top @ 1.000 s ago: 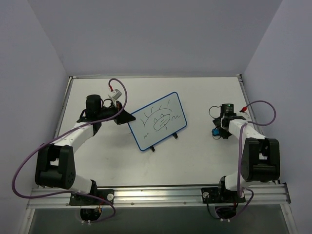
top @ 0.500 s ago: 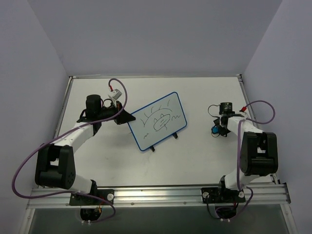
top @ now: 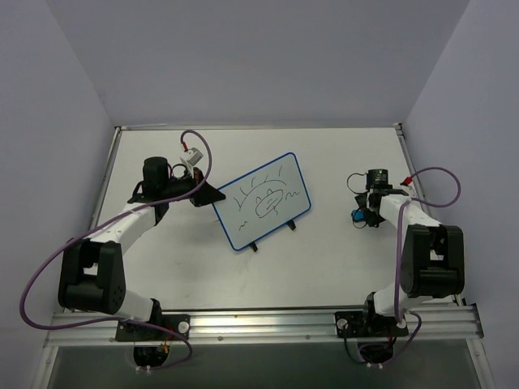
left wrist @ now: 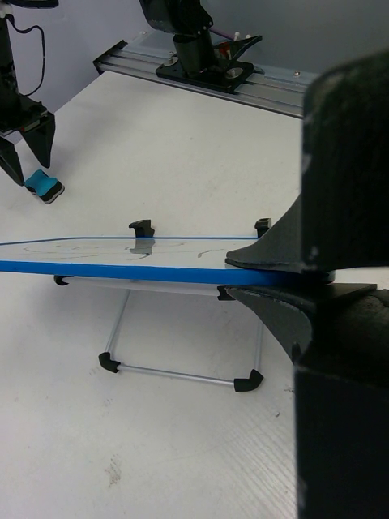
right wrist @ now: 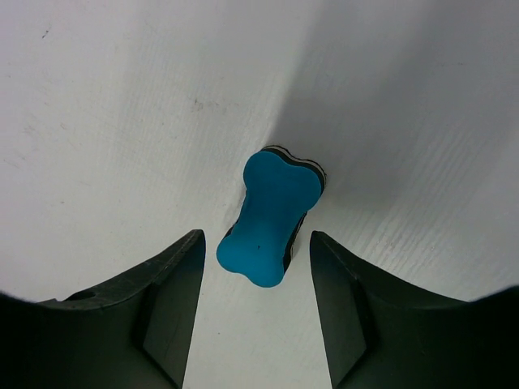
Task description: Erase the whiteboard
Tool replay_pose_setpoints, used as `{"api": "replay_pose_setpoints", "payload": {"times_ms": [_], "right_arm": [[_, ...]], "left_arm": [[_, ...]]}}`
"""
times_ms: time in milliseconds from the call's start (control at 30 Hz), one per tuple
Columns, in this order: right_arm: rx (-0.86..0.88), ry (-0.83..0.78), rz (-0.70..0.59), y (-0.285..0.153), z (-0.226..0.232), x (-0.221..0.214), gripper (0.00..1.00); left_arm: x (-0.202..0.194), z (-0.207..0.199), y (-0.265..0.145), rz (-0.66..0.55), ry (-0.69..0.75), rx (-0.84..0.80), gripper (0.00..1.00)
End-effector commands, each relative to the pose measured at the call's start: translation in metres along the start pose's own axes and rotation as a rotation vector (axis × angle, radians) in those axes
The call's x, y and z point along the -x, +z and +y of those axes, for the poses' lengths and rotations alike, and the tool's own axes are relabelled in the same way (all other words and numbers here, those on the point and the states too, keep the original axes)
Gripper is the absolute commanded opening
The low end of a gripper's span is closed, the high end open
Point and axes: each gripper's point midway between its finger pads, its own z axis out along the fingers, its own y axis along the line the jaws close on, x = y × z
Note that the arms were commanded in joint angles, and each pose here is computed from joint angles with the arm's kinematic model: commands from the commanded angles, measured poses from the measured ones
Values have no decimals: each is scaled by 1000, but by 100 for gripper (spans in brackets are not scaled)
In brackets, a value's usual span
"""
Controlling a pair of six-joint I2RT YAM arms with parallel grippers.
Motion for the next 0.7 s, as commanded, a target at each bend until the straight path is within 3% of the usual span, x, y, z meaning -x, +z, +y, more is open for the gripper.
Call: {"api": "replay_pose_setpoints", "payload": {"times_ms": [0,667], "right_arm": [[-8,30,-38,-14,2,11,50],[-78,75,15,16,-11,-14,47]], "left_arm": [[10,50,-4,-16,228,221,2],[9,50,-4,-10,237,221,2]]}}
